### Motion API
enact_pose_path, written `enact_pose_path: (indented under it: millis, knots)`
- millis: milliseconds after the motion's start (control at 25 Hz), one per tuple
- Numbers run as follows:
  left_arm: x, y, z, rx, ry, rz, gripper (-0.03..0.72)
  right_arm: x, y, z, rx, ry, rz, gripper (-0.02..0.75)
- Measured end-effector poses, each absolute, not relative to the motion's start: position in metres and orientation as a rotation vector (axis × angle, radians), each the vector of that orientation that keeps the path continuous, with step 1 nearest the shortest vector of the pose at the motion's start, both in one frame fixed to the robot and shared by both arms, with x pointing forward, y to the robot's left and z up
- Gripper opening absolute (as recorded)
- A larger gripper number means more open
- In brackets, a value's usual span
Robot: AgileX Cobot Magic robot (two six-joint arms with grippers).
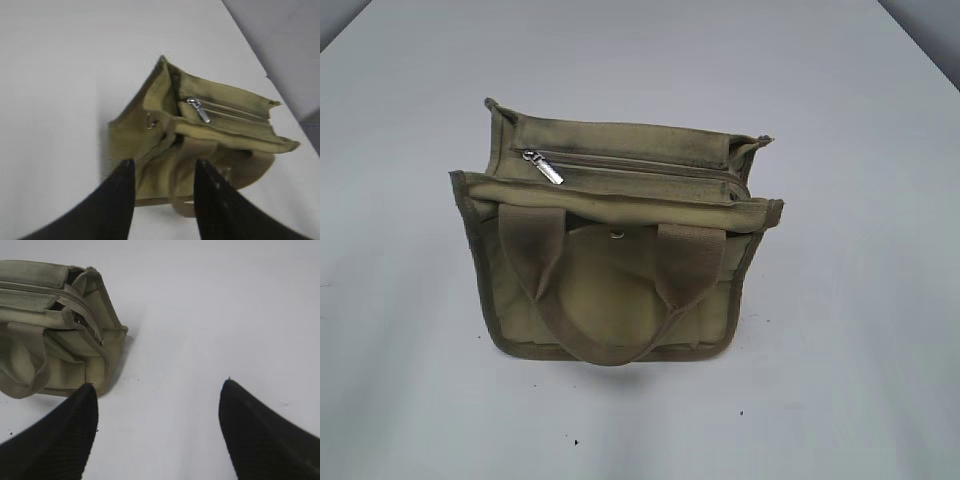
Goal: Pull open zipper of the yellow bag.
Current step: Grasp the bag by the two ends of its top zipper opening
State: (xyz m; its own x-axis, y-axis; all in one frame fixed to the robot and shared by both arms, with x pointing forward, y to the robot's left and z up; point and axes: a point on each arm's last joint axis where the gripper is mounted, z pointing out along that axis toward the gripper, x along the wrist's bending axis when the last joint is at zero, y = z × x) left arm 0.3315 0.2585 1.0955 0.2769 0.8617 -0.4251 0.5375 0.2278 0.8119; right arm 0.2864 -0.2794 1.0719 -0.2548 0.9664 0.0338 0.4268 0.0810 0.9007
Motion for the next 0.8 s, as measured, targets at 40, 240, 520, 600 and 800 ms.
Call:
enact_pose_path:
  millis: [40,240,520,600,800]
  knots:
    - [0.345,0.254,1.098,1.463,1.388,0.317,0.312,0.292,-0.278,1.074,1.361,1.788,1.135,0.582]
    - [0.418,0.236,1.100,1.495,1.450,0.009,0.319,0.331,-0.260,1.089,1.221,2.042,1.063,0.582]
    - [0.493,0.209,1.077,1.562,1.516,-0.266,0.319,0.407,-0.214,1.092,1.058,2.380,0.923,0.582]
    - [0.509,0.200,1.071,1.591,1.518,-0.304,0.319,0.424,-0.198,1.092,1.015,2.438,0.909,0.582]
    - [0.541,0.181,1.055,1.648,1.513,-0.389,0.319,0.466,-0.157,1.091,0.914,2.523,0.893,0.582]
